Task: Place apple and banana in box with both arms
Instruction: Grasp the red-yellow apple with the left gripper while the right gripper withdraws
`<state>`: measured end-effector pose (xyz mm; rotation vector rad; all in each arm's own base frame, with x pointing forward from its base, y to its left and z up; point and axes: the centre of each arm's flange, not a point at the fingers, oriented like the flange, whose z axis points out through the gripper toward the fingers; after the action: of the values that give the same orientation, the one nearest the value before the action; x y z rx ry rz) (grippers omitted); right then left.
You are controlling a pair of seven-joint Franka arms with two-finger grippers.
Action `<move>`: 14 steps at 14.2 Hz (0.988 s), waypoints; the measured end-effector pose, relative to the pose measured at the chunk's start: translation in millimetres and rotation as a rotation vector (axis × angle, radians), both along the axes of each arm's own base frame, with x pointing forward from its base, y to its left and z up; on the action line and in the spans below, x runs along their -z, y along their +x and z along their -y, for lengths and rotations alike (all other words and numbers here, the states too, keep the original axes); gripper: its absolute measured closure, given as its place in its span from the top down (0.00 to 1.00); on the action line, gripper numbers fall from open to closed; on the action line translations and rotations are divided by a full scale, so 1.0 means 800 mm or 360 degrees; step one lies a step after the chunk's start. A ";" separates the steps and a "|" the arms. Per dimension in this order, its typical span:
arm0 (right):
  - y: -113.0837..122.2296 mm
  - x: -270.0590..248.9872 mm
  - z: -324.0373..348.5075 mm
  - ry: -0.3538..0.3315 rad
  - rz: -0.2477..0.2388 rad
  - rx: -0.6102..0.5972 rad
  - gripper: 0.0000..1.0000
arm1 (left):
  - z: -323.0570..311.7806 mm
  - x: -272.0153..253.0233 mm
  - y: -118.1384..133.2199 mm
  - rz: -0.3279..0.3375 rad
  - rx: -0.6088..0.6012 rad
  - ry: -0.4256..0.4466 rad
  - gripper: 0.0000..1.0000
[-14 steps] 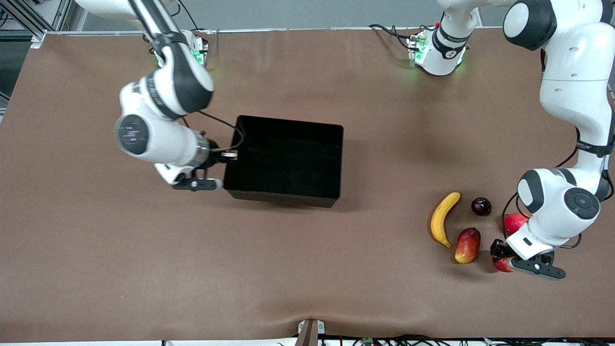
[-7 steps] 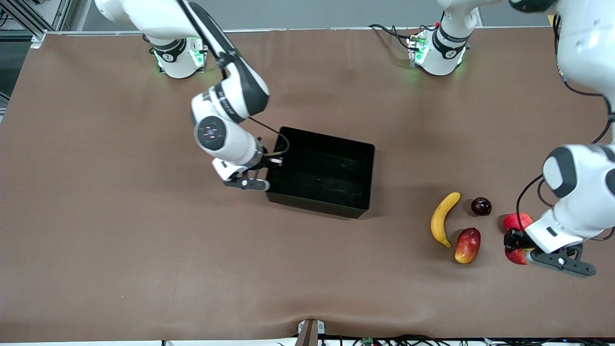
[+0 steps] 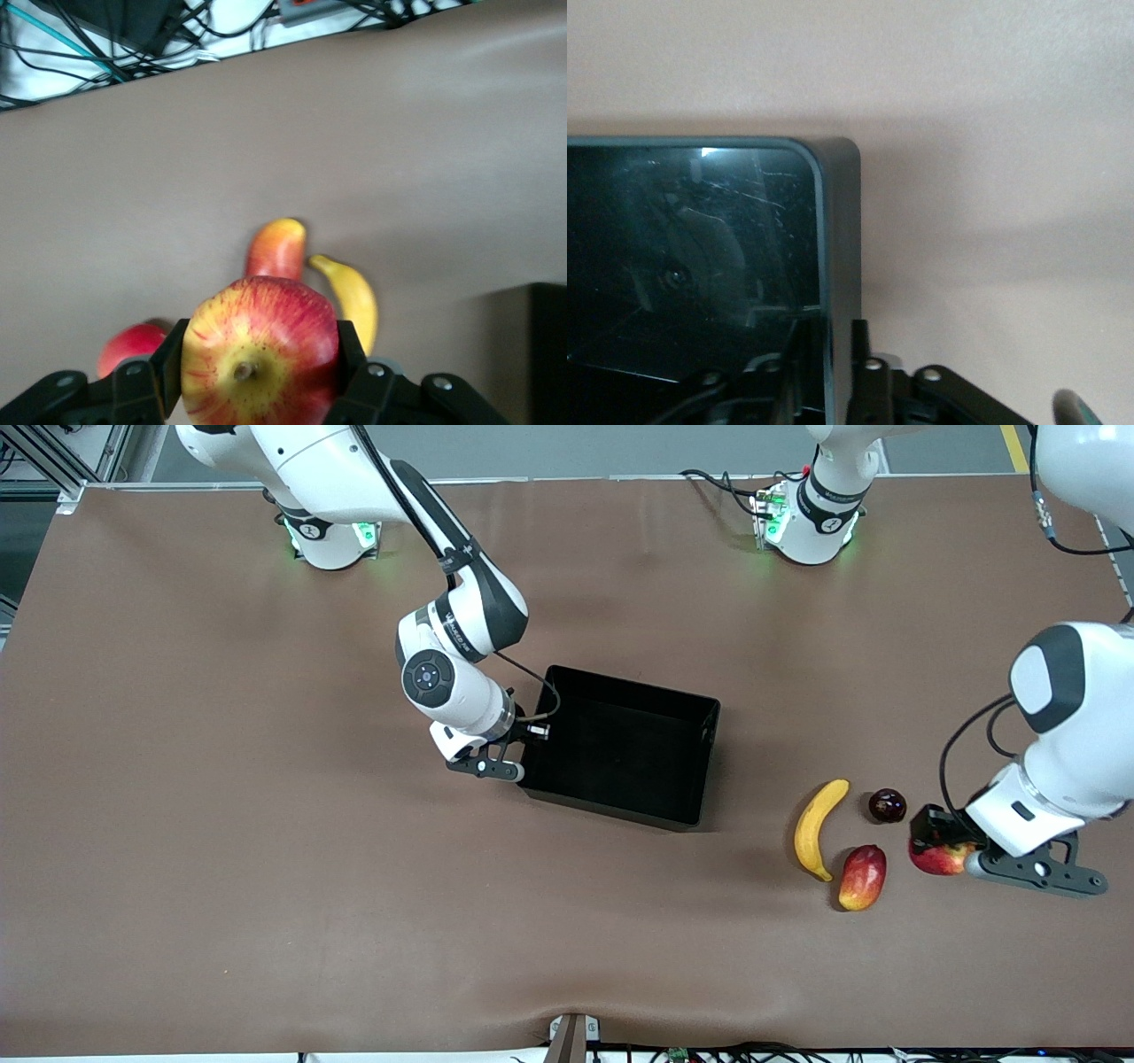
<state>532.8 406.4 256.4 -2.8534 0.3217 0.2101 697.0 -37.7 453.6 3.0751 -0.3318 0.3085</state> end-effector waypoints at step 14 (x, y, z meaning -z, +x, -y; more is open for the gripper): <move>0.115 -0.284 0.206 -0.0078 -0.0182 -0.0047 1.00 | 0.237 0.008 -0.188 0.0002 -0.0055 -0.0099 0.68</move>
<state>624.8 241.9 483.8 -2.9020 0.3115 0.3769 546.9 -227.3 446.8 3.0223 -0.2637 0.3153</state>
